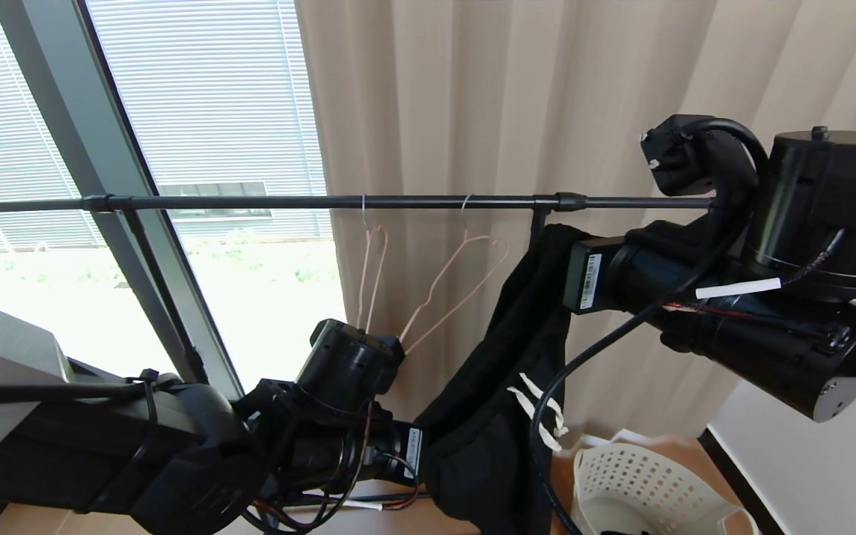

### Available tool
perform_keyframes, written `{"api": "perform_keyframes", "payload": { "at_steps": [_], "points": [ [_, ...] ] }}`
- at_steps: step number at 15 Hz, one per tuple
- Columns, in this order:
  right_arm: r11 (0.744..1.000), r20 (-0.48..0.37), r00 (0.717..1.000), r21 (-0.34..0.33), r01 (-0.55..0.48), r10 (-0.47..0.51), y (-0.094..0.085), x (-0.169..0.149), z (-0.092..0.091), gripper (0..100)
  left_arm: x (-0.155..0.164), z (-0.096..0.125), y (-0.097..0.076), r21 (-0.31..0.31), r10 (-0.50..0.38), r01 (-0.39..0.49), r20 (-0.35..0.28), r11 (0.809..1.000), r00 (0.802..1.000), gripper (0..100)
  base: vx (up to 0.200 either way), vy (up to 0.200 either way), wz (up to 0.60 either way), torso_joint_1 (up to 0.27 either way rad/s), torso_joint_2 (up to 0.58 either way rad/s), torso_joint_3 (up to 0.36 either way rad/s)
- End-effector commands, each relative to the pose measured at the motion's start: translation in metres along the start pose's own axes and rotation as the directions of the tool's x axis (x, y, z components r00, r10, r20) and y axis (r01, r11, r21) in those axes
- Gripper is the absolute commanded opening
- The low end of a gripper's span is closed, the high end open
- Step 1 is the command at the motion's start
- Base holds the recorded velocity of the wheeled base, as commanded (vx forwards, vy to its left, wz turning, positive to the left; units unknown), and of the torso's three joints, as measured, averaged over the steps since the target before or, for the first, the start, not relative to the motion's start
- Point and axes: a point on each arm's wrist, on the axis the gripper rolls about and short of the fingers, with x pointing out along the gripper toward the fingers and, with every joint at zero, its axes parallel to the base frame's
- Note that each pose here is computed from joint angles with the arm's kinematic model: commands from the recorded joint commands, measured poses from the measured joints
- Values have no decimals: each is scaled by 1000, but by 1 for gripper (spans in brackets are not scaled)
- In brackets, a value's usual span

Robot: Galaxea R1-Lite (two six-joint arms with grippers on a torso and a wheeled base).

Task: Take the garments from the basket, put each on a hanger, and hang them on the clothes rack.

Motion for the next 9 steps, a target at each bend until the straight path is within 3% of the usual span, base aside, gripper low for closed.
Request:
{"api": "perform_keyframes", "payload": {
  "at_steps": [1,3,5,7,9],
  "points": [
    [998,9,998,11,61,-61,-19,-3,3,0,-21,8,-3,2,-3,3,65,1000,998,0,0,0,0,0,0,0],
    [991,-26,991,-41,127,-128,-34,4,2,0,-60,25,2,19,-2,-1,170,1000,985,0,0,0,0,0,0,0],
    [986,-102,984,-96,137,-146,-36,5,-13,0,-74,26,11,70,47,-59,171,996,984,0,0,0,0,0,0,0],
    [975,-165,970,-166,150,-177,-35,4,-31,0,-86,39,13,68,142,-163,242,984,960,0,0,0,0,0,0,0],
    [971,-218,964,-213,104,-151,-27,3,-47,0,-90,41,20,107,224,-248,198,963,954,0,0,0,0,0,0,0]
  ]
}}
